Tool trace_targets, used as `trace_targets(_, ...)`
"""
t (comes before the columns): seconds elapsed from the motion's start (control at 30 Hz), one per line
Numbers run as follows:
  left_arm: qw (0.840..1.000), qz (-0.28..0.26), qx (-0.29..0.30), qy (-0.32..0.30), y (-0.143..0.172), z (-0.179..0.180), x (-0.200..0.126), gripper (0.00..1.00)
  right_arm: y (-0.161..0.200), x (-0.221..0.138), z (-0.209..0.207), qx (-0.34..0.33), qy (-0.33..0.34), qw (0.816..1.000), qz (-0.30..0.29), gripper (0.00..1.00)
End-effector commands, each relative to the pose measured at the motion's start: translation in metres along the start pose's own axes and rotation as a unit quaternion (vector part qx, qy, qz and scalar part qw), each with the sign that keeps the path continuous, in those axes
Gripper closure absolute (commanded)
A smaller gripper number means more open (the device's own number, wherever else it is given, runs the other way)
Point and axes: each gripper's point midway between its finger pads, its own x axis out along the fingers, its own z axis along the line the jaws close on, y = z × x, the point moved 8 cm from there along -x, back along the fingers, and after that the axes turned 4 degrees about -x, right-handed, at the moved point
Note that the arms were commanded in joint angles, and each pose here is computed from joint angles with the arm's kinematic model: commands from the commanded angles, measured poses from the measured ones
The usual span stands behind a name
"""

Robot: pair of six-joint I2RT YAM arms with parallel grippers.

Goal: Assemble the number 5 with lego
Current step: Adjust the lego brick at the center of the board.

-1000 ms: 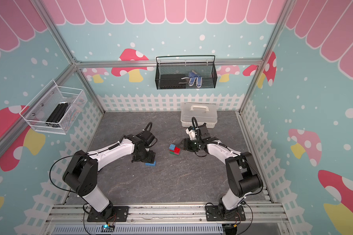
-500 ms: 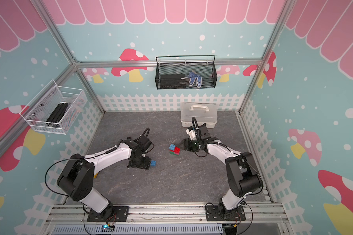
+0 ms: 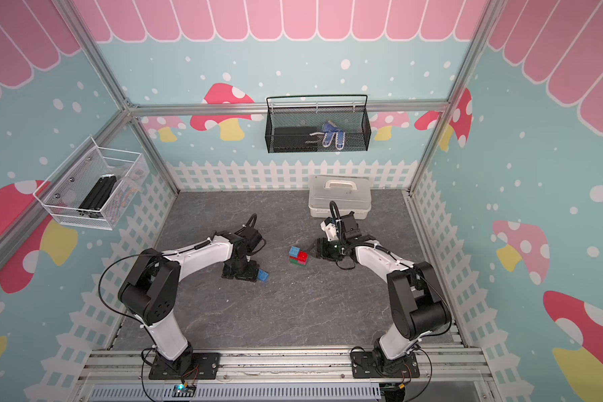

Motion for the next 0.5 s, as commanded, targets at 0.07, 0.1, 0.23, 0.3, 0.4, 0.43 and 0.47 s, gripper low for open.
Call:
trace_targets(0.07, 1.000, -0.028, 0.002, -0.011, -0.026, 0.004, -0.004, 0.21, 0.004, -0.001, -0.004, -0.001, 0.013, 1.000, 0.005, 0.42)
trace_targets(0.1, 0.999, -0.032, 0.001, -0.009, -0.028, 0.004, -0.006, 0.21, 0.004, 0.001, -0.006, 0.001, 0.017, 1.000, 0.006, 0.42)
trace_targets(0.23, 0.999, -0.042, -0.009, -0.003, -0.027, 0.008, -0.021, 0.21, 0.004, 0.007, -0.012, 0.008, 0.026, 1.000, 0.008, 0.42)
trace_targets(0.3, 0.998, -0.050, -0.021, 0.015, -0.022, 0.009, -0.033, 0.21, 0.005, 0.010, -0.017, 0.012, 0.035, 0.999, 0.009, 0.42)
trace_targets(0.4, 0.996, -0.052, -0.035, 0.060, -0.021, 0.001, -0.047, 0.20, 0.002, 0.017, -0.022, 0.016, 0.042, 0.999, 0.010, 0.42)
trace_targets(0.43, 0.996, -0.055, -0.032, 0.061, -0.021, -0.002, -0.049, 0.20, 0.002, 0.019, -0.024, 0.019, 0.044, 0.999, 0.010, 0.42)
trace_targets(0.47, 0.996, -0.057, -0.031, 0.063, -0.022, -0.006, -0.050, 0.20, 0.000, 0.022, -0.026, 0.020, 0.046, 0.999, 0.009, 0.42)
